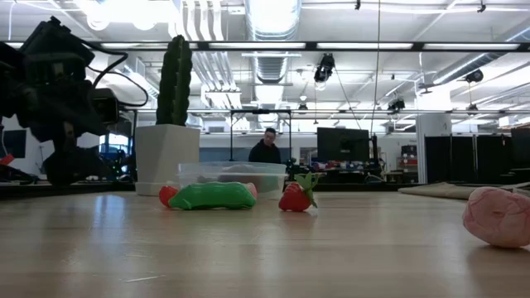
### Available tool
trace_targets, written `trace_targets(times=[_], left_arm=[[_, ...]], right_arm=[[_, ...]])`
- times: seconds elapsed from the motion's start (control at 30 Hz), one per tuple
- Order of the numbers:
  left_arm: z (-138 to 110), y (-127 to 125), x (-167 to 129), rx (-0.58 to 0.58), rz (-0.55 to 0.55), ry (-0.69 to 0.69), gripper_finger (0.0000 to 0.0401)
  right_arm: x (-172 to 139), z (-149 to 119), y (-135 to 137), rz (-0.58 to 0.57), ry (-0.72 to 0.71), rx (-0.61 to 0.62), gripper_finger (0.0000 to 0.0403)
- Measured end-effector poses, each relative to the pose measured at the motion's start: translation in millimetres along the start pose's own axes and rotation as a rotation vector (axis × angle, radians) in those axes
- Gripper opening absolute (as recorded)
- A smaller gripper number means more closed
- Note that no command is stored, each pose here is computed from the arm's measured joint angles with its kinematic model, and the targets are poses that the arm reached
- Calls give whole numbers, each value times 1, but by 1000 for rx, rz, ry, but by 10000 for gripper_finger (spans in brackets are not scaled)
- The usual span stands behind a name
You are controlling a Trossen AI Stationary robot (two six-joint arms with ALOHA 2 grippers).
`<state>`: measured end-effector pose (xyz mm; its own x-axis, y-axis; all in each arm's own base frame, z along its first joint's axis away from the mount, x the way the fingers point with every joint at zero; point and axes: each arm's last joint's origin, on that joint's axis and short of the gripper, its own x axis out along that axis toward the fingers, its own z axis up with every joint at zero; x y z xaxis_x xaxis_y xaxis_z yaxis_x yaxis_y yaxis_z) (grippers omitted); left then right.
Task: Pick and placing Produce into tupperware
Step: Put the bottom peach into the transparent bin
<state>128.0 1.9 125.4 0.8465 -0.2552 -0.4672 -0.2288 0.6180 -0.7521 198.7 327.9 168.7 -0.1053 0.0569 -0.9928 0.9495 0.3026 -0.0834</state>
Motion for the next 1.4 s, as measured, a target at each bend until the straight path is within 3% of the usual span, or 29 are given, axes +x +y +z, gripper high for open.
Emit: trace_targets(times=[0.17, 0.23, 0.3, 0.4, 0.5, 0.6, 0.73, 0.87, 0.97, 1.13, 1.4], left_arm=[[1, -1, 1, 3, -7, -8, 283], [2, -1, 1, 6, -13, -14, 283], [3, -2, 2, 10, -21, -27, 283], [6, -3, 3, 17, -19, -61, 283], [8, -4, 4, 20, -11, -87, 283], [8, -3, 6, 19, -8, -84, 283], [7, -1, 7, 12, 7, -71, 283], [7, -1, 8, 11, 8, -69, 283], [8, -1, 9, 14, 1, -74, 283], [8, -2, 9, 16, -2, -75, 283], [8, -1, 10, 15, 1, -71, 283]], right_arm=[[-52, 32, 10, 323, -212, -56, 102], [-79, 53, 12, 449, -327, -59, 102], [-102, 82, 13, 506, -455, -55, 102], [-125, 135, 16, 492, -576, -77, 102], [-136, 201, 27, 485, -582, -162, 102], [-137, 266, 43, 585, -566, -257, 102], [-136, 345, 50, 708, -528, -223, 102], [-125, 387, 59, 693, -453, -284, 102], [-122, 398, 75, 665, -417, -377, 102], [-102, 417, 103, 491, -384, -526, 102], [-100, 441, 131, 358, -382, -610, 110]])
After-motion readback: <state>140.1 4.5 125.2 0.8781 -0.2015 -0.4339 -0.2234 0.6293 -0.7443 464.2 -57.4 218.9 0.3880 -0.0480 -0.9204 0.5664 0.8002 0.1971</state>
